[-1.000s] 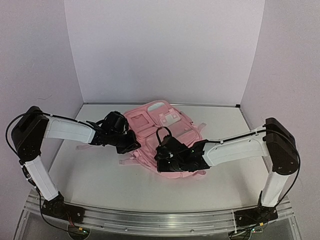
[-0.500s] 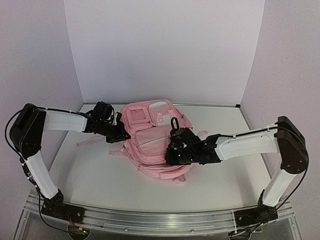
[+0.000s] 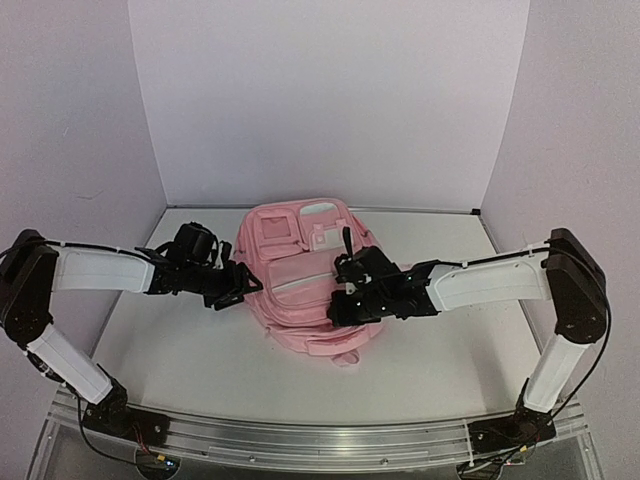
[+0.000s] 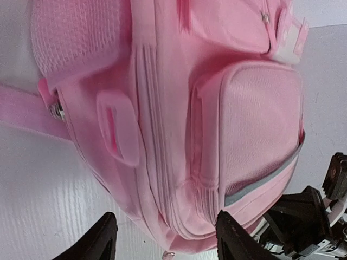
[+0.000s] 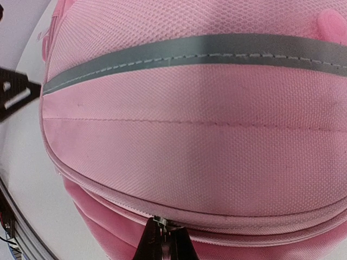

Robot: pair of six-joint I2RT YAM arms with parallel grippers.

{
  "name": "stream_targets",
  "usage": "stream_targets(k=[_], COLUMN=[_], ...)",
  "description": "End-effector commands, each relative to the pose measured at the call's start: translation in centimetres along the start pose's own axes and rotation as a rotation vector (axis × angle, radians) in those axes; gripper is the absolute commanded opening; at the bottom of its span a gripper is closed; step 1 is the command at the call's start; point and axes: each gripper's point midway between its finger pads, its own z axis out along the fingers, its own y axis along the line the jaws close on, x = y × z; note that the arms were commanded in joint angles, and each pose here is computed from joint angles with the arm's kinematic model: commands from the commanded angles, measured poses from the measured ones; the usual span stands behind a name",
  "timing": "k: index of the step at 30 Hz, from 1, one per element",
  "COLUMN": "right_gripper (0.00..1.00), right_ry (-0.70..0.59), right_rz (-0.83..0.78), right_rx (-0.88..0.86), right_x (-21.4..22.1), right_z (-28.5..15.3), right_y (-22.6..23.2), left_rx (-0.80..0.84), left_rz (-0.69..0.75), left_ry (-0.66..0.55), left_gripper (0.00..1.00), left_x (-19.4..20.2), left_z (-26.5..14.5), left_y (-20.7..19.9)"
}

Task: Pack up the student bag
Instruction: Zip the student bag at the center of the board.

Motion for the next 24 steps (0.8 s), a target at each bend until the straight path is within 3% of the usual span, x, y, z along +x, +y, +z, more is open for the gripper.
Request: stream_targets(k=[1,6,12,14,18,20,24], right_gripper=[0.0,0.0,0.0,0.0,0.0,0.0,0.0], right_ry=[0.01,-0.002,-0.001,-0.006,-0.019,-0.011,0.019], right_rz=[-0.026,-0.027,-0.023,-0.018,-0.006,0.0,0.024], right_rx=[-0.05,-0.05,-0.043,-0.039,-0.01,0.001,0.019], right_x=[-0.1,-0.5,-0.4,-0.3,-0.1,0.3,0.8], right_z=[0.2,0.2,0.3,-0.1,-0.9,-1.3,-2.2], right_y=[2.0,2.2,1.9,1.8,0.8,-0.1,-3.1], left_rx=[0.064,0.093,0.194,0.205,0.148,0.096,0.01], left_rz=[-0.126,-0.132,-0.115,-0.113,-0.15,-0.171,-0.184], left_ry=[-0.008,0.056,0.13,0.148,0.159,0.14,0.076], left_gripper=[0.55,0.54,0.52,0.45,0.14,0.04,0.0], left_x=[2.0,5.4,6.6,6.9,7.4,7.3,5.8], left_z=[0.0,0.9,3.1,3.7,4.4,4.1,1.9], left_y=[-1.0,-1.5,-3.2,-3.4,-2.0,-0.8,1.5])
